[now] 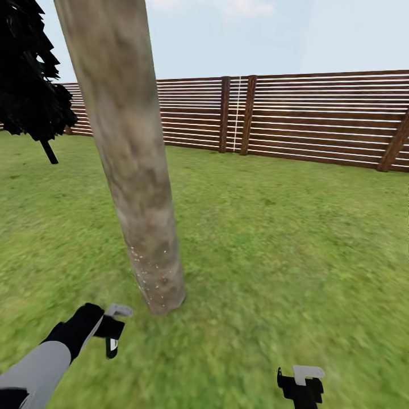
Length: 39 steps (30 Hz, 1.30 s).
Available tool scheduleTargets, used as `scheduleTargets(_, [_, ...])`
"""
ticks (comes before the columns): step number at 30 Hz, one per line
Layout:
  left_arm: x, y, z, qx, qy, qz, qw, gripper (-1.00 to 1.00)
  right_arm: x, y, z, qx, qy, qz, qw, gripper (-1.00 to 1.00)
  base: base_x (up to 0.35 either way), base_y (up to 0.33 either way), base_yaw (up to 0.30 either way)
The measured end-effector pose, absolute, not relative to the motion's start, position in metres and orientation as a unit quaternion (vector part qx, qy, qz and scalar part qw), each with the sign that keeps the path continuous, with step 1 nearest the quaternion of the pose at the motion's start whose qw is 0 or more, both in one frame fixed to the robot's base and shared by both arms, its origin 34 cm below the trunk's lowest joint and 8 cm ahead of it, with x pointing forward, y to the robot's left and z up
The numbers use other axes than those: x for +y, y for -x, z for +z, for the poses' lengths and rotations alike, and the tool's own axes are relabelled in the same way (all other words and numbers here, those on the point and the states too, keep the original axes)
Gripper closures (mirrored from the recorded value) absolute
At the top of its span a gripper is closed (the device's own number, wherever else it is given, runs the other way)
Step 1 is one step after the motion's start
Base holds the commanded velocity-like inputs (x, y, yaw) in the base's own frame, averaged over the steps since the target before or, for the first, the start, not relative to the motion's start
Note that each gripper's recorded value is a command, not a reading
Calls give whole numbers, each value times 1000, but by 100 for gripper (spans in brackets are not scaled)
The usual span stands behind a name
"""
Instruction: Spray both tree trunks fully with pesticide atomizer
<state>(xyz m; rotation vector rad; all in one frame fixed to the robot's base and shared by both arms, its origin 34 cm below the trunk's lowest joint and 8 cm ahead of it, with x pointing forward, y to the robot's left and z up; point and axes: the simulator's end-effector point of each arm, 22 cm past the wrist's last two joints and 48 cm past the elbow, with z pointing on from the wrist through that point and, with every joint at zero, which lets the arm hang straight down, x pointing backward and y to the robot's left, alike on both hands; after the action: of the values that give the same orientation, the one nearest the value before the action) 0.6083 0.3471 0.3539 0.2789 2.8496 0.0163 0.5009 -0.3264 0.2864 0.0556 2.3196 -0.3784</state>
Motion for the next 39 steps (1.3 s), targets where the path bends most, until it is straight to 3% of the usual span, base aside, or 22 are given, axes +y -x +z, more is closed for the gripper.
scheduleTargets(12, [303, -660, 367, 959, -76, 50, 268, 100, -326, -501, 287, 910, -22, -149, 385, -100, -218, -217, 118])
scheduleTargets(19, [300, -661, 368, 960, -30, 28, 276, 100, -326, -501, 287, 910, -22, -149, 385, -100, -227, -205, 259])
scheduleTargets(27, [300, -678, 386, 953, -28, 39, 300, 100, -326, -501, 287, 910, -21, -149, 385, -100, 28, -274, 2])
scheduleTargets(39, [317, -646, 362, 958, -4, 74, 275, 100, -325, -501, 286, 911, -22, -148, 385, -100, 6, -270, 57])
